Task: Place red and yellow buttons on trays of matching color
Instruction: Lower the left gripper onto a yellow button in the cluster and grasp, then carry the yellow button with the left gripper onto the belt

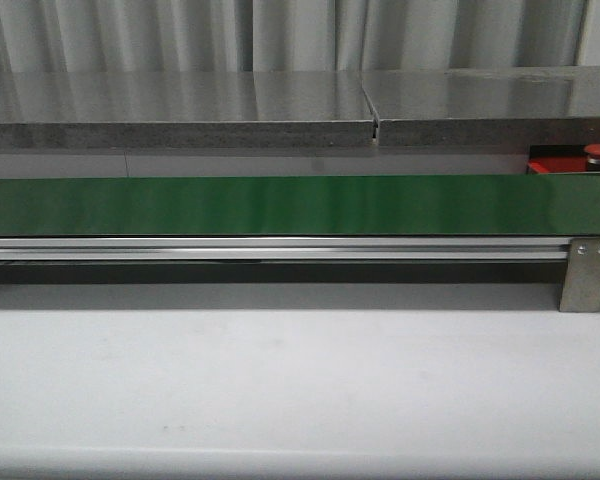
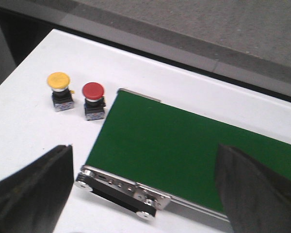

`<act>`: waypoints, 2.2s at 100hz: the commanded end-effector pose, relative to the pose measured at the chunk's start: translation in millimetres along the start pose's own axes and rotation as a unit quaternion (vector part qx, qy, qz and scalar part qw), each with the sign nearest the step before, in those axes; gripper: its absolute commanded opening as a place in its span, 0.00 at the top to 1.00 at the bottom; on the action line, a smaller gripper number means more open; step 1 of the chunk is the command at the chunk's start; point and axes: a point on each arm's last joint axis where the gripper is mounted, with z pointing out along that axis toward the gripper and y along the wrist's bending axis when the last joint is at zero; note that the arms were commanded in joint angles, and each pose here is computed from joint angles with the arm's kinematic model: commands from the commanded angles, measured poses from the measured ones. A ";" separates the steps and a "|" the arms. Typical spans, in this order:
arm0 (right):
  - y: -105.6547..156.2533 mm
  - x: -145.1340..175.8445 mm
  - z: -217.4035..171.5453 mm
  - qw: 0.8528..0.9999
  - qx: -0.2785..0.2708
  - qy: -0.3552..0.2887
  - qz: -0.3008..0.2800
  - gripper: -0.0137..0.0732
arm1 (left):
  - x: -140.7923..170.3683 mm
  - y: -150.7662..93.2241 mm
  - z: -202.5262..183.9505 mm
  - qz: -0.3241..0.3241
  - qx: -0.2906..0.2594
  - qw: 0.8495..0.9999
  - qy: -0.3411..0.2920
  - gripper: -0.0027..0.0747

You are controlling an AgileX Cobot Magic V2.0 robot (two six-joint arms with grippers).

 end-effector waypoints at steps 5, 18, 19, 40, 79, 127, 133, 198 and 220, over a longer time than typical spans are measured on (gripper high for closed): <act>-0.6 -11.6 -6.4 0.999 0.008 -0.041 0.002 0.98 | -36.1 20.5 30.1 -0.040 -0.028 0.999 -0.024 0.24; -0.6 -11.6 -6.4 0.999 0.008 -0.041 0.002 0.98 | -49.7 44.6 70.8 -0.068 -0.050 0.996 0.001 0.24; -0.6 -11.6 -6.4 0.999 0.008 -0.041 0.002 0.98 | -50.6 47.5 75.4 -0.071 -0.052 0.996 0.004 0.24; -0.6 -11.6 -6.4 0.999 0.008 -0.041 0.002 0.98 | -63.1 83.9 139.8 -0.102 -0.073 0.992 0.029 0.24; -0.6 -11.6 -6.4 0.999 0.008 -0.041 0.002 0.98 | -74.9 115.5 213.4 -0.115 -0.077 0.989 0.048 0.24; -0.6 -11.6 -6.4 0.999 0.008 -0.042 0.002 0.98 | -76.8 130.4 258.4 -0.126 -0.071 0.988 0.046 0.24; -0.6 -11.6 -6.4 0.999 0.008 -0.042 0.002 0.98 | -75.4 132.1 264.0 -0.129 -0.069 0.988 0.047 0.24; -0.6 -11.6 -6.4 0.999 0.008 -0.042 0.002 0.98 | -51.1 144.0 297.7 -0.143 -0.070 0.984 0.078 0.24; -0.6 -11.6 -6.4 0.999 0.008 -0.042 0.002 0.98 | -51.1 144.0 297.7 -0.143 -0.070 0.984 0.078 0.29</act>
